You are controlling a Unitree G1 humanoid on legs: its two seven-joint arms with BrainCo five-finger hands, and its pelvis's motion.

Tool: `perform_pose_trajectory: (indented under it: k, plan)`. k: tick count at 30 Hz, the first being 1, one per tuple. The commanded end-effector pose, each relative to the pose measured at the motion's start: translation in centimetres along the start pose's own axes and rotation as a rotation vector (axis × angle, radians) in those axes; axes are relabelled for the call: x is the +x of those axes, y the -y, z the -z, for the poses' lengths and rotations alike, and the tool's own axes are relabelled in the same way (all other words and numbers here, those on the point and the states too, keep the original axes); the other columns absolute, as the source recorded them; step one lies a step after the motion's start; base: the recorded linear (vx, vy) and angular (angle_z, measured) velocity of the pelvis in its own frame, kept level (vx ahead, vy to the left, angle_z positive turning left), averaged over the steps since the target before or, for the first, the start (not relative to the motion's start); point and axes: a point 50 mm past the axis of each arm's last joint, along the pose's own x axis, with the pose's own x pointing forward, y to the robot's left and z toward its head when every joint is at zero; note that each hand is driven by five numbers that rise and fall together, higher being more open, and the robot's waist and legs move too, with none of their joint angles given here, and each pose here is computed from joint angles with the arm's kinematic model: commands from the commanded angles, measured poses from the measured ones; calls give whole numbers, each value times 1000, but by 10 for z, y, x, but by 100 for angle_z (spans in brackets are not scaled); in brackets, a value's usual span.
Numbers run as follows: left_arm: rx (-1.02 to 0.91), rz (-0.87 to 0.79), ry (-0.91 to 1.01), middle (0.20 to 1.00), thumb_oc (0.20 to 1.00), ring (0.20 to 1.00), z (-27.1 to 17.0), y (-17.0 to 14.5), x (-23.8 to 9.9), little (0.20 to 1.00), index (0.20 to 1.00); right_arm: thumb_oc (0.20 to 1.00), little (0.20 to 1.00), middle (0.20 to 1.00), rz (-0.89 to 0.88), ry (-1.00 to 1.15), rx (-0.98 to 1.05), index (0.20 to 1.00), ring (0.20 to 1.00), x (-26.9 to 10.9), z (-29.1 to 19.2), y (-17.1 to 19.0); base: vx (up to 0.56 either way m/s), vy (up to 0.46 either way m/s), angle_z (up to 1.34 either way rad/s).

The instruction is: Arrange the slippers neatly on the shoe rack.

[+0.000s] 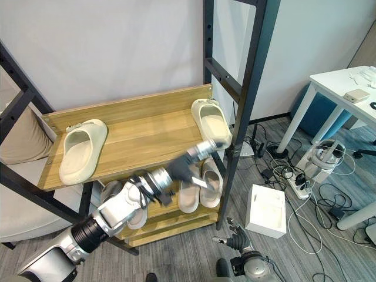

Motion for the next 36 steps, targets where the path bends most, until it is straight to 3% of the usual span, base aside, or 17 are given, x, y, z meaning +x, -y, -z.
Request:
perform_pose_trajectory:
  k: [1, 4, 5, 6, 10, 18, 22, 30, 36]
  plan:
    - [520, -225, 193, 1000, 1000, 1000, -31, -56, 22, 1000, 1000, 1000, 1000, 1000, -29, 193, 56, 1000, 1000, 6, -39, -13, 52, -19, 6]
    - [839, -334, 136, 1000, 1000, 1000, -26, -96, 13, 1000, 1000, 1000, 1000, 1000, -32, 196, 56, 1000, 1000, 5, -37, -11, 29, -3, 2]
    - [844, -337, 137, 1000, 1000, 1000, -26, -96, 13, 1000, 1000, 1000, 1000, 1000, -34, 198, 56, 1000, 1000, 5, -38, -12, 33, 2, 0]
    - [1004, -375, 79, 1000, 1000, 1000, -22, -120, 3, 1000, 1000, 1000, 1000, 1000, -31, 190, 55, 1000, 1000, 4, -35, -9, 31, 6, -2]
    - [1221, -407, -56, 1000, 1000, 1000, -13, -158, -21, 1000, 1000, 1000, 1000, 1000, -29, 170, 67, 1000, 1000, 1, -28, -5, 21, 2, 0]
    - [1373, -379, -214, 1000, 1000, 1000, -12, -188, -74, 1000, 1000, 1000, 1000, 1000, -27, 142, 73, 1000, 1000, -1, -21, -2, 25, -2, 0]
    - [1421, -340, -274, 1000, 1000, 1000, -9, -196, -85, 1000, 1000, 1000, 1000, 1000, -27, 145, 62, 1000, 1000, 0, -22, 0, 6, -5, 3]
    - [1457, -271, -409, 1000, 1000, 1000, 16, -201, -91, 1000, 1000, 1000, 1000, 1000, -37, 141, 54, 1000, 1000, -2, -20, -1, 7, -1, 3]
    - [1503, -264, -512, 1000, 1000, 1000, 39, -208, -70, 1000, 1000, 1000, 1000, 1000, -23, 141, 43, 1000, 1000, -4, -18, 2, -1, 1, -2]
